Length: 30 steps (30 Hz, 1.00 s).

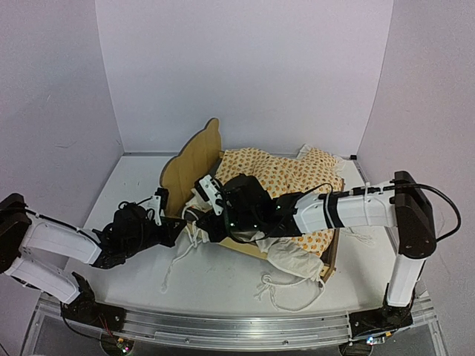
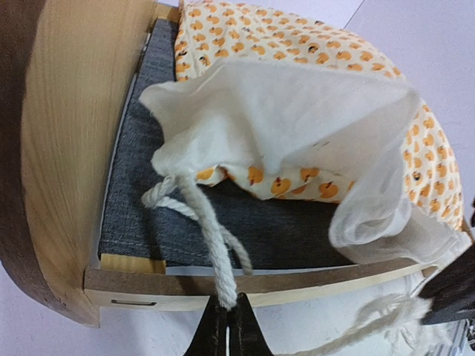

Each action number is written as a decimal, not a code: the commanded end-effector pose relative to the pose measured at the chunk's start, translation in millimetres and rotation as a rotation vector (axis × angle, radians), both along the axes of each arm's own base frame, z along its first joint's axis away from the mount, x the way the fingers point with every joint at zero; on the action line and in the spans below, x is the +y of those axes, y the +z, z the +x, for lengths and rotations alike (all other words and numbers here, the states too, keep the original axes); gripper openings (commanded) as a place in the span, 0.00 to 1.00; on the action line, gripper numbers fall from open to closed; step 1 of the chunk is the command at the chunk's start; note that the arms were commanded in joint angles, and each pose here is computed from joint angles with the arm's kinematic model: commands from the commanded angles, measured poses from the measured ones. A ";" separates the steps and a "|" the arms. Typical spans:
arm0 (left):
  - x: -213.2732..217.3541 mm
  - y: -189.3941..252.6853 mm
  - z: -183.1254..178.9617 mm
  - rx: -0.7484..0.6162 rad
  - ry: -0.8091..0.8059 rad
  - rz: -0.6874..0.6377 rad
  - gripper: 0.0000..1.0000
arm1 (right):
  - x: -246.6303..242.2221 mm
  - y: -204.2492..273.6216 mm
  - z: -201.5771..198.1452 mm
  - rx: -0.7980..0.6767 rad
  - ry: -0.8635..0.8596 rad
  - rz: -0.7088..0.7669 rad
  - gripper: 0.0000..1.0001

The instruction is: Set up the pet bed

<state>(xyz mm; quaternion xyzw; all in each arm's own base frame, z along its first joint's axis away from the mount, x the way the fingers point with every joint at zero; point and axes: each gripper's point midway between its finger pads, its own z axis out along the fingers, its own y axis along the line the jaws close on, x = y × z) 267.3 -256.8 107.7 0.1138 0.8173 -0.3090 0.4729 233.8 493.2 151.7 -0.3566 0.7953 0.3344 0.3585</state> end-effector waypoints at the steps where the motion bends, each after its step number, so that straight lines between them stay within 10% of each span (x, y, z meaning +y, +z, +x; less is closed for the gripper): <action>1: -5.3 33.9 -11.8 -0.040 -0.061 -0.104 0.00 | 23.4 23.5 21.7 -0.034 -0.026 0.078 0.00; 21: -16.8 62.4 -33.0 0.056 -0.177 -0.160 0.01 | 81.8 -7.7 22.5 -0.037 0.259 0.159 0.00; 30: 31.3 42.8 -30.6 0.264 0.032 -0.285 0.50 | 81.0 -17.0 32.5 -0.008 0.237 0.220 0.00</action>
